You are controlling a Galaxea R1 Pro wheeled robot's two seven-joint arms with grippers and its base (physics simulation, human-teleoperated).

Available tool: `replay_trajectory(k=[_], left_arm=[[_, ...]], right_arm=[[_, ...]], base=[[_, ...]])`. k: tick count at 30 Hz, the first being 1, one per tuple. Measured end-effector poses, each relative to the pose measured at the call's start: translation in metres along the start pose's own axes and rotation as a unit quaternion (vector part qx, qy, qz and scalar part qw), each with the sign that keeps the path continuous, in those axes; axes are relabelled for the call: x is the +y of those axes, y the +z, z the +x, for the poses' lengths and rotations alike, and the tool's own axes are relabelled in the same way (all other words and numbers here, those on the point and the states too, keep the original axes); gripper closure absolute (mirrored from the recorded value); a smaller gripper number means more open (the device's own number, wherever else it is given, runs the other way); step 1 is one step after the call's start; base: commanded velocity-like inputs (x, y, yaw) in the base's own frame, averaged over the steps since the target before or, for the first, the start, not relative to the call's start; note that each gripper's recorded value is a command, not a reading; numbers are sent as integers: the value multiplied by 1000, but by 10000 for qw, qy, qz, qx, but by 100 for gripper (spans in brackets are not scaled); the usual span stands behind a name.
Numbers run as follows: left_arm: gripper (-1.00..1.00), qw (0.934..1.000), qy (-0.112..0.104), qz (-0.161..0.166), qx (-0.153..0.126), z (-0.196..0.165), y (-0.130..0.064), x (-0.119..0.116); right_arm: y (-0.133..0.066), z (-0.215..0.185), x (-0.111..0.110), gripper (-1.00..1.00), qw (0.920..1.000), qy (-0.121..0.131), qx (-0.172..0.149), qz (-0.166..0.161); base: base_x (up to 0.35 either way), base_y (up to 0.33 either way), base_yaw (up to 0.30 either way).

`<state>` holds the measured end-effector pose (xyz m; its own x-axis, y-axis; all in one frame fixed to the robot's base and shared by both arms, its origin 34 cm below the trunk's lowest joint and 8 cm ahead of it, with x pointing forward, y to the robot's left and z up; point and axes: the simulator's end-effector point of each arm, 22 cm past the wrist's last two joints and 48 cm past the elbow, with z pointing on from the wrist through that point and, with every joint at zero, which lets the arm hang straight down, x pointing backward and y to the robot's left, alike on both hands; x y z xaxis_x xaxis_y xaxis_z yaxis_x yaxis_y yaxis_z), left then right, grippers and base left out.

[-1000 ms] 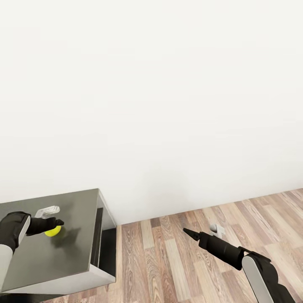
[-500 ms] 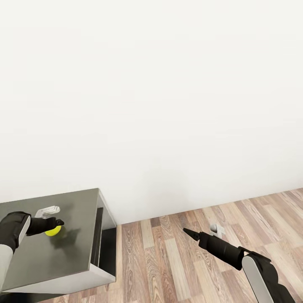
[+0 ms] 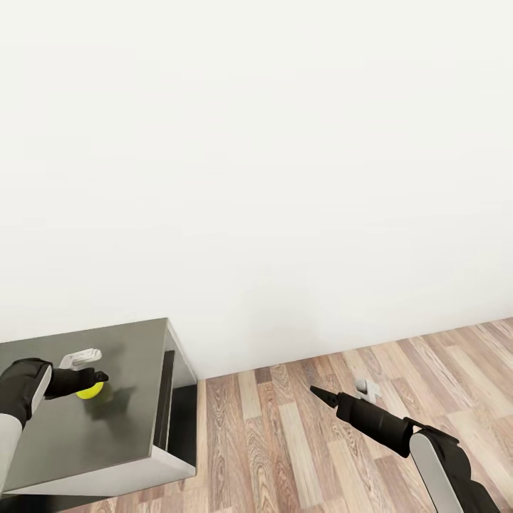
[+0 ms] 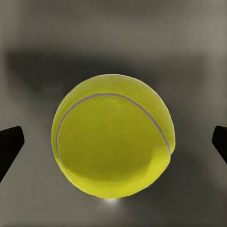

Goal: Put all the toys in the child's room - the three board games (two on the bed and one on the table), the two jigsaw puzzles on the table, and the tennis ball on the table - inside the toy box on the table in the child's room.

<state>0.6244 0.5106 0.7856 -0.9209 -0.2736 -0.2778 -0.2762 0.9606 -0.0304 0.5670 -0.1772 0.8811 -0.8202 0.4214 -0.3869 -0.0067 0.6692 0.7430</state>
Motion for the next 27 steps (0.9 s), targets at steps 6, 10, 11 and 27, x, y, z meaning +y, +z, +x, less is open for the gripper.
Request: replay_trajectory(k=[6,10,11,27], left_arm=[[100,10000,2,0,-3,0,0,0],[100,10000,-6,3,-7,0,0,0],[100,10000,-5,3,-7,0,0,0],[100,10000,-27,47,-46,-3,-3,-2]], right_arm=[[0,0,0,-100,10000,-4,-3,1],[0,0,0,-100,10000,-4,-3,-4],[0,0,0,-100,10000,-3,-3,-2],[-1,-2,4,-100,10000,-37,-23,-38]], base=[[0,0,0],[0,0,0],[0,0,0],[0,0,0]])
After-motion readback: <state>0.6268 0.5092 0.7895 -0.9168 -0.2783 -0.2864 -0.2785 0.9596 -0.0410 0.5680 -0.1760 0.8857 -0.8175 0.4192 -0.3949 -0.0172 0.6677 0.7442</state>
